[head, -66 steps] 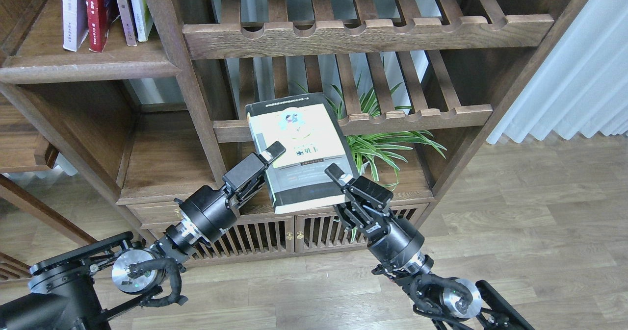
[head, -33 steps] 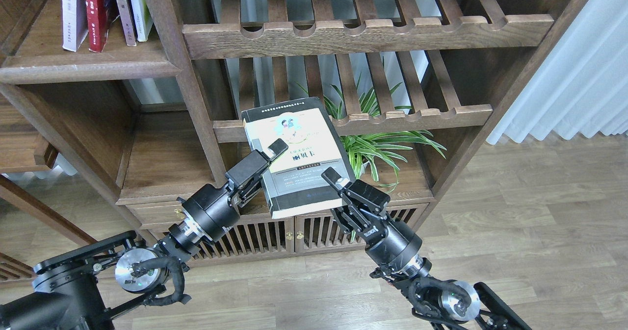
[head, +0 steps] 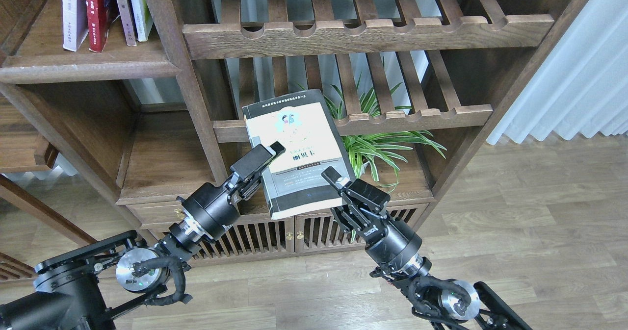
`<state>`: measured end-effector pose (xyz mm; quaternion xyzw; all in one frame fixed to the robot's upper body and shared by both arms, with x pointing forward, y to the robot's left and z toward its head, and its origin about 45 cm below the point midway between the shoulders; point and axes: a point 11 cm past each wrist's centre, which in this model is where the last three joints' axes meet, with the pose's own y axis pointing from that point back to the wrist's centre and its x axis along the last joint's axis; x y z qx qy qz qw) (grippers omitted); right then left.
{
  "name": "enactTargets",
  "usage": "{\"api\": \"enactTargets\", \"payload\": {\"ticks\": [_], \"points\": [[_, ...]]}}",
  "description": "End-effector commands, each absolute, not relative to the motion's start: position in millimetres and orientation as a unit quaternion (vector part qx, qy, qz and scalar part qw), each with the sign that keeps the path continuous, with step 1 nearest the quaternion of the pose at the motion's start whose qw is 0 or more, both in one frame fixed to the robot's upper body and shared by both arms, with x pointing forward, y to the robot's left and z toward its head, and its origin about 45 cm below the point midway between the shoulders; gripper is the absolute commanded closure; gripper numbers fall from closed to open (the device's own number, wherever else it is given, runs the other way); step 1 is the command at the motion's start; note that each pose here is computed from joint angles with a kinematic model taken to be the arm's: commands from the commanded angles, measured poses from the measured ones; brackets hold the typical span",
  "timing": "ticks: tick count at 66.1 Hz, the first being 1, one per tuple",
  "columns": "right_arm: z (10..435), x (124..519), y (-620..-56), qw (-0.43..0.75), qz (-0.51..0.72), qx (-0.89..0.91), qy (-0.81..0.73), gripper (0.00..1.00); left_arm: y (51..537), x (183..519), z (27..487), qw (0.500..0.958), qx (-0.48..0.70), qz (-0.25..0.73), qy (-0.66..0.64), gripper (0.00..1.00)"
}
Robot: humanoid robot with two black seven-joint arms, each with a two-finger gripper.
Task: Organize books on shelf
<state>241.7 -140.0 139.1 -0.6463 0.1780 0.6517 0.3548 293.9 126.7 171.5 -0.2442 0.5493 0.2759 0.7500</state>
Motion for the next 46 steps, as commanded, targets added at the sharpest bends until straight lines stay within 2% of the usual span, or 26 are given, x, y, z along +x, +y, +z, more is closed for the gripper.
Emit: {"api": "enactTargets", "payload": {"ticks": [1,38,46], "points": [[138,245,-142,0.355,0.65,-0.646,0.182,0.94,126,293,171,0.751,-0.242,0.275,0.549,0.9],[132,254,-155,0.364,0.645,-0.641,0.203,0.92,127,292,170,0.755,-0.236,0.275,0.547,0.92],[132,253,-156,0.366,0.646,-0.639,0.203,0.86,128,292,170,0.755,-0.236,0.276,0.546,0.92]]}}
